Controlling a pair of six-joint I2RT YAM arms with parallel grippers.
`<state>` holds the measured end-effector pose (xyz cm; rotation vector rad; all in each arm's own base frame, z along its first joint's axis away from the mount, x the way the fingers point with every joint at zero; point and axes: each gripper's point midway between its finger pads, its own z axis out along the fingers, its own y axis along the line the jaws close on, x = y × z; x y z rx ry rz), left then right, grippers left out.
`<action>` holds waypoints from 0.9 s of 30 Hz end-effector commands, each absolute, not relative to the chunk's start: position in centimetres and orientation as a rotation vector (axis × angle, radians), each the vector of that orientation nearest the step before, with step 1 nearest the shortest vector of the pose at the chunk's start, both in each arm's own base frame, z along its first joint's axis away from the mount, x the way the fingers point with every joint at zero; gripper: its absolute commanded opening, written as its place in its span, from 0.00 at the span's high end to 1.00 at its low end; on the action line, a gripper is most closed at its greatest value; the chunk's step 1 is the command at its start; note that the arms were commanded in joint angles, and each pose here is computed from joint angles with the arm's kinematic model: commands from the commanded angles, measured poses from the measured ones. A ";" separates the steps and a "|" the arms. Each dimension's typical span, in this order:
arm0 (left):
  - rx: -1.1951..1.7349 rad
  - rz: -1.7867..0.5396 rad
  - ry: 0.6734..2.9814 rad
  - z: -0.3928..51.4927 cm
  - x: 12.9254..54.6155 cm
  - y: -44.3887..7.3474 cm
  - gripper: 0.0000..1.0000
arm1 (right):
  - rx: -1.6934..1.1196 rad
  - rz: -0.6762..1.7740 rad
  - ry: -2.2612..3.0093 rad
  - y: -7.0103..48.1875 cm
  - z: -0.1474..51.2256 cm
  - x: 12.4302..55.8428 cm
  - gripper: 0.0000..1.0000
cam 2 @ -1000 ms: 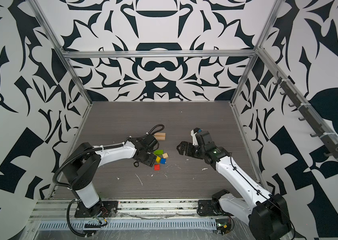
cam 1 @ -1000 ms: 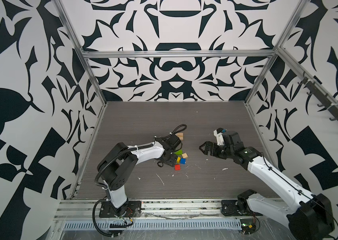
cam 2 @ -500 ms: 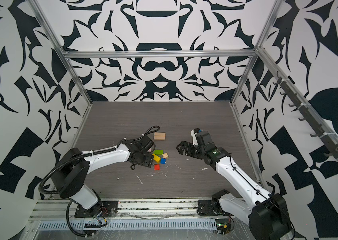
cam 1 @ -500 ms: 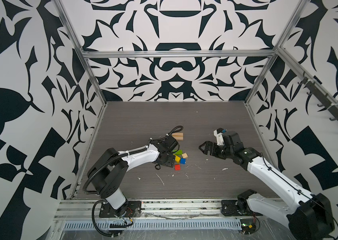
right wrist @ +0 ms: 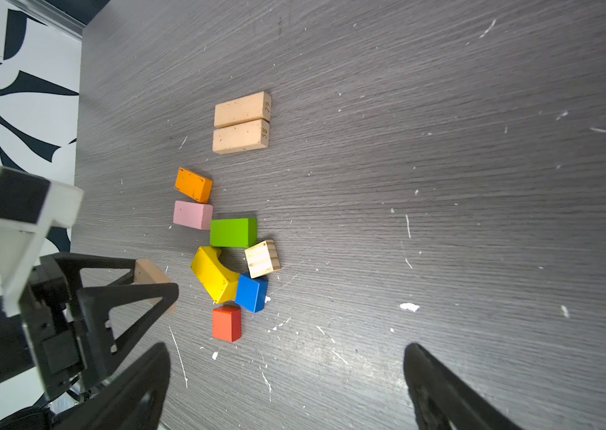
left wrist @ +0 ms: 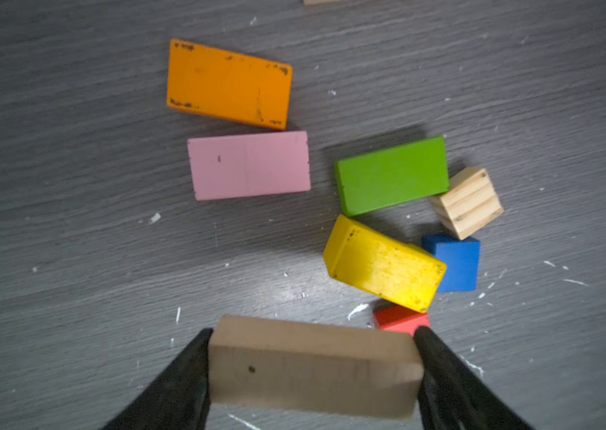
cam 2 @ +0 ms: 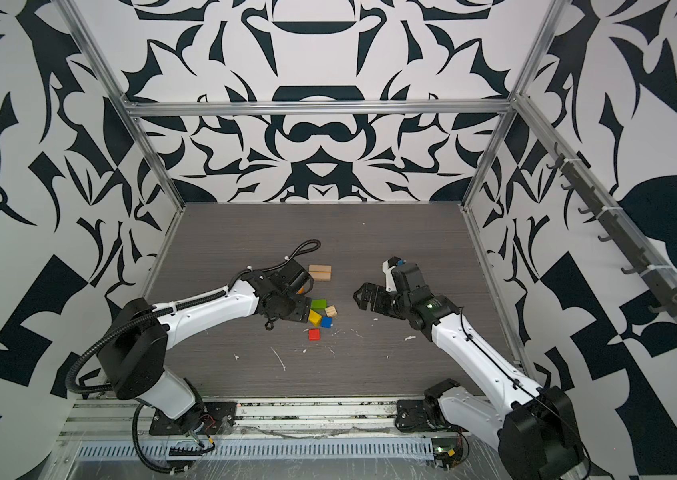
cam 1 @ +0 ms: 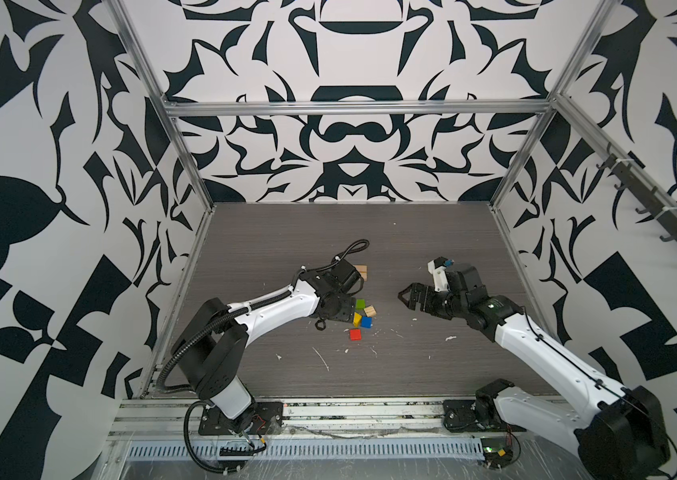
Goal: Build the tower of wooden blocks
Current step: 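Close the left gripper on the plain wooden block and lift it, then carry the plain wooden block over the two-block stack with the left gripper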
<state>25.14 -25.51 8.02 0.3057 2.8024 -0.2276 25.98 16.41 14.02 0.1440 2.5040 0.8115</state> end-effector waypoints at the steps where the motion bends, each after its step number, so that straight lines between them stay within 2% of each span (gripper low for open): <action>1: 0.289 -0.233 2.809 8.9 25.4 -26.0 0.49 | 0.133 0.837 2.451 16.7 15.5 26.4 0.00; 15: 0.329 -0.258 2.751 9.3 29.5 -29.9 0.49 | 0.123 0.816 2.446 16.2 15.6 25.7 0.00; 27: 0.262 -0.200 2.739 7.3 33.2 -31.0 0.51 | 0.116 0.807 2.446 16.0 15.7 25.6 0.00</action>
